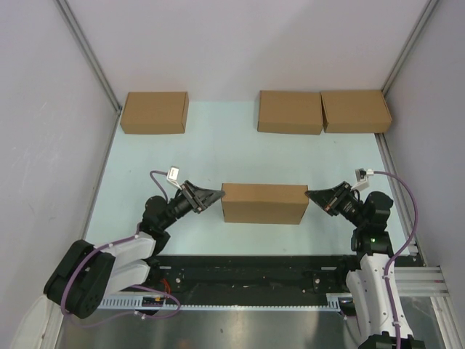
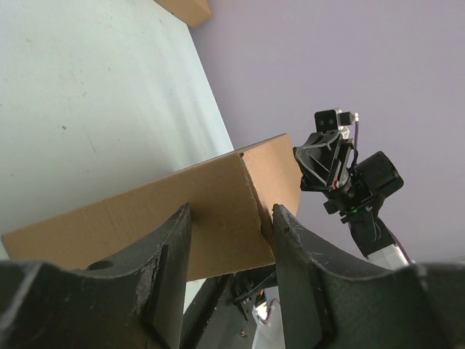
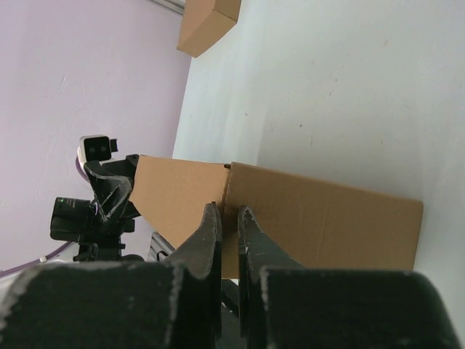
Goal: Fold the paper box
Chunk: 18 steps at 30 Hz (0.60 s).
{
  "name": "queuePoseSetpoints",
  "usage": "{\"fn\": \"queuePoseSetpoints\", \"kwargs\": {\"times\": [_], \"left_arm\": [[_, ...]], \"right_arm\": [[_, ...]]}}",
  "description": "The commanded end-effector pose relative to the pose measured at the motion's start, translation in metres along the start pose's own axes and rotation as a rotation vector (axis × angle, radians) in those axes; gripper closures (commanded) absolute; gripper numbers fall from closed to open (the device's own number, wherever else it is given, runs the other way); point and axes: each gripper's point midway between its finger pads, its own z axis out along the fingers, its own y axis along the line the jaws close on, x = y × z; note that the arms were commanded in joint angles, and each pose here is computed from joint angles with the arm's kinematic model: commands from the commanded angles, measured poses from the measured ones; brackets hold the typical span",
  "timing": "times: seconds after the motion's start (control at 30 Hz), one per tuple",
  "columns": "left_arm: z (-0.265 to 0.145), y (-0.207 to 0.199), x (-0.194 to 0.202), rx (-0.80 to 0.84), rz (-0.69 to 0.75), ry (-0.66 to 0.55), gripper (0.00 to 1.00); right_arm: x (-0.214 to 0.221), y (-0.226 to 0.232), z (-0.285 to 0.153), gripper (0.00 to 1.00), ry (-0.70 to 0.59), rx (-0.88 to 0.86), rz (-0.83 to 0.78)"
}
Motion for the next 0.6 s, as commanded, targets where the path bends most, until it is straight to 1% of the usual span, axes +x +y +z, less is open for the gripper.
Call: {"fn": "queuePoseSetpoints", "kwargs": {"times": [0.0,0.13,0.23,0.27,0.33,0.37,0.4,0.43,0.47,0.5,0.53,0.57], "left_arm": [[-0.032,0.076,0.051,-0.257,-0.048,0.143,1.00],[-0.031,0.072,0.050,-0.234,-0.041,0.141,1.00],[-0.023,0.054,0.041,-0.182,-0.007,0.136,1.00],[-0.018,0.040,0.031,-0.140,0.036,0.118,1.00],[-0.016,0.034,0.028,-0.147,0.069,0.118,1.00],[-0.012,0.016,0.016,-0.107,0.138,0.089,1.00],[-0.014,0.020,0.016,-0.146,0.148,0.097,0.99],[-0.014,0.014,0.017,-0.141,0.172,0.101,0.99],[-0.013,-0.001,0.010,-0.108,0.228,0.082,0.99],[-0.017,0.003,0.016,-0.141,0.223,0.107,0.99],[-0.019,-0.004,0.017,-0.126,0.244,0.099,1.00],[-0.022,-0.004,0.020,-0.129,0.252,0.108,0.99]], "right_arm": [[0.072,-0.078,-0.014,1.00,0.191,0.276,0.218],[0.069,-0.075,-0.013,1.00,0.182,0.265,0.199],[0.059,-0.063,-0.014,1.00,0.178,0.249,0.137],[0.054,-0.057,-0.014,0.92,0.177,0.241,0.116],[0.053,-0.048,-0.014,0.79,0.194,0.221,0.081],[0.052,-0.046,-0.015,0.69,0.198,0.220,0.073],[0.051,-0.044,-0.015,0.66,0.197,0.218,0.055],[0.055,-0.043,-0.016,0.62,0.215,0.218,0.053],[0.058,-0.041,-0.016,0.59,0.221,0.214,0.044],[0.059,-0.042,-0.016,0.58,0.219,0.229,0.038],[0.061,-0.044,-0.018,0.58,0.217,0.243,0.041],[0.070,-0.042,-0.017,0.58,0.241,0.251,0.014]]}}
